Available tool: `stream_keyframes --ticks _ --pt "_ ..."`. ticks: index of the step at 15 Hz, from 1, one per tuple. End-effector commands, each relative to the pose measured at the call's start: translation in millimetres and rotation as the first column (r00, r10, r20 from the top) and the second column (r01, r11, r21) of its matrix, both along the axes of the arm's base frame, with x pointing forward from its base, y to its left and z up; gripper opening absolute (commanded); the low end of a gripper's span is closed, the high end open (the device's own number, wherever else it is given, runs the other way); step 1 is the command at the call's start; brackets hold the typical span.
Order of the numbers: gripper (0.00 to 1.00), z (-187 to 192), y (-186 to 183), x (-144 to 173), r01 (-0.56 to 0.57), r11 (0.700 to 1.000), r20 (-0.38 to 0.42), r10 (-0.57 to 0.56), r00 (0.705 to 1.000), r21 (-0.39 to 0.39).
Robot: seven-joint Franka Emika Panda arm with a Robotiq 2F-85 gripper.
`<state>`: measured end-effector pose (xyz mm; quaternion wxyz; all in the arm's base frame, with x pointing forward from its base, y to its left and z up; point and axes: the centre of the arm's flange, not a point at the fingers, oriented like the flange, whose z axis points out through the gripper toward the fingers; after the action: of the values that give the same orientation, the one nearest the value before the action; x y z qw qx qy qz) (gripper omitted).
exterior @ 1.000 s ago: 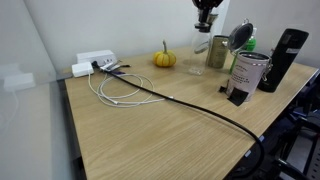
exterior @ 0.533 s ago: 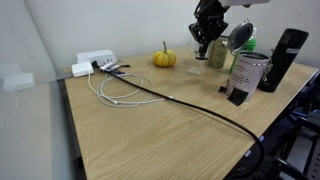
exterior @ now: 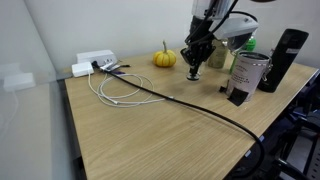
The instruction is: Remove the silver lid on top of the round bottle and put it on the table
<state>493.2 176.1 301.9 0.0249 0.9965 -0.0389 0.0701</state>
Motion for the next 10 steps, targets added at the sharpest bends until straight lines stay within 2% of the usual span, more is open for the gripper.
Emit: stream_keyframes --ticks 1,10 --pt "0.01 -12.3 13.5 2.6 -0.099 0.995 -0.008 0.099 0.995 0.002" --pt "0.01 -40.8 28.4 7.2 -0.143 0.990 -0.037 0.143 0.989 0.000"
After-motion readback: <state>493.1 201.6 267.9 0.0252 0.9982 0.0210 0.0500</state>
